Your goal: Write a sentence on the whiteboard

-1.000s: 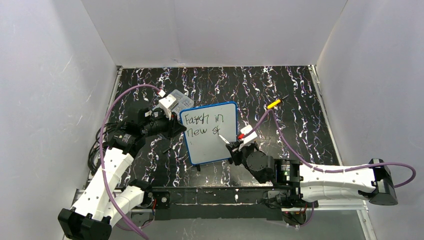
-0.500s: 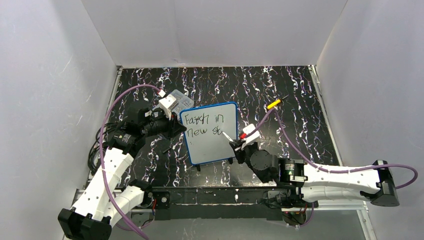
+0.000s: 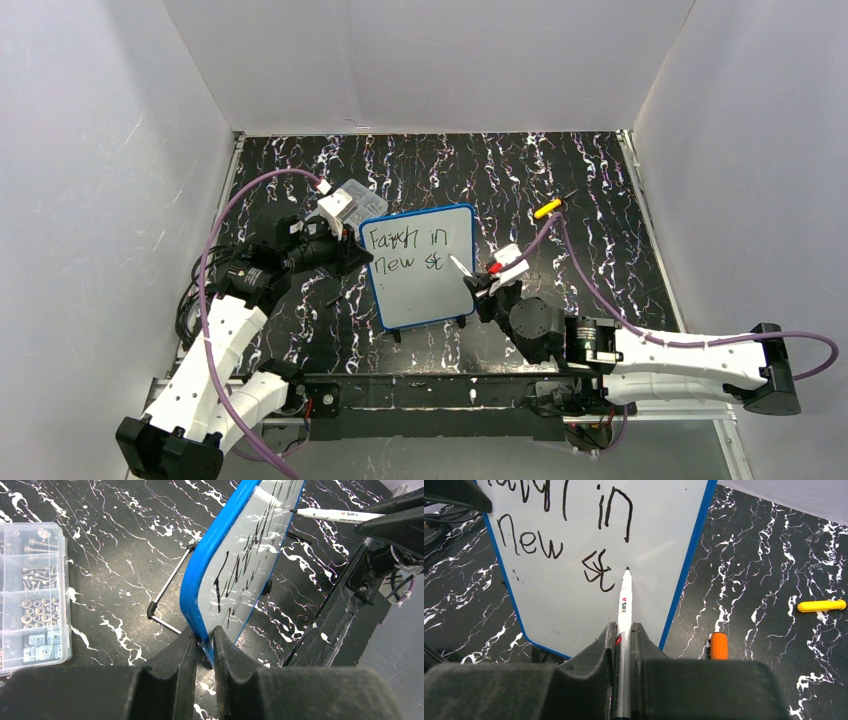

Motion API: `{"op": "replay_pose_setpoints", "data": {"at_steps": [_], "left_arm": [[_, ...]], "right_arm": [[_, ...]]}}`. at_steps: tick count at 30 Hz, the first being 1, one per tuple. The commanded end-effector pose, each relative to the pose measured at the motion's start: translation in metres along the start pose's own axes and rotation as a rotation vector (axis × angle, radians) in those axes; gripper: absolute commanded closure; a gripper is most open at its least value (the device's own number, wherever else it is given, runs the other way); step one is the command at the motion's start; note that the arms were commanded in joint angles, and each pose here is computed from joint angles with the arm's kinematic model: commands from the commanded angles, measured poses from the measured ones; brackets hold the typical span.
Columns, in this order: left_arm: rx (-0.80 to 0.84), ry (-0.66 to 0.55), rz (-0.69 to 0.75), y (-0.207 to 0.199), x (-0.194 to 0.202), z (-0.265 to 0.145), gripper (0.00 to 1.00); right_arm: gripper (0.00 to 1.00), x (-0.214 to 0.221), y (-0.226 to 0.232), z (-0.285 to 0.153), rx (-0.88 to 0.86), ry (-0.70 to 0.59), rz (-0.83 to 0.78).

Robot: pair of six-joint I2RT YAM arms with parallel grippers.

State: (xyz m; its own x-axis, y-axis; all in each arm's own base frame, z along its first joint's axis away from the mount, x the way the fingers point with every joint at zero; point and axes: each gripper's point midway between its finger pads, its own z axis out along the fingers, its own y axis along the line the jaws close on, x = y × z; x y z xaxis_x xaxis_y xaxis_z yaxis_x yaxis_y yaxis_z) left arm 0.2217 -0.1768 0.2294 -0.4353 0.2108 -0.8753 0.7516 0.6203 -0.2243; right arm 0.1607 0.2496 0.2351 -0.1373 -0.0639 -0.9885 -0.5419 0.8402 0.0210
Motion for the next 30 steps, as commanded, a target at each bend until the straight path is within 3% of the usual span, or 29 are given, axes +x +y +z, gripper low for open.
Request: {"op": "replay_pose_setpoints", "data": {"at_steps": [1, 22, 30], "left_arm": [[0.011, 0.103, -0.038, 0.000, 0.030, 0.005, 1.00], [0.012, 0.100, -0.037, -0.001, 0.029, 0.004, 1.00], [0.014, 0.099, -0.037, -0.001, 0.029, 0.004, 1.00]], "right_arm": [[0.99, -0.017, -0.002, 0.004, 0.030, -0.053, 0.026], [0.99, 0.023, 0.006, 0.003, -0.004, 0.070, 0.012], [0.99, 0.002, -0.001, 0.004, 0.024, 0.015, -0.014]]}}
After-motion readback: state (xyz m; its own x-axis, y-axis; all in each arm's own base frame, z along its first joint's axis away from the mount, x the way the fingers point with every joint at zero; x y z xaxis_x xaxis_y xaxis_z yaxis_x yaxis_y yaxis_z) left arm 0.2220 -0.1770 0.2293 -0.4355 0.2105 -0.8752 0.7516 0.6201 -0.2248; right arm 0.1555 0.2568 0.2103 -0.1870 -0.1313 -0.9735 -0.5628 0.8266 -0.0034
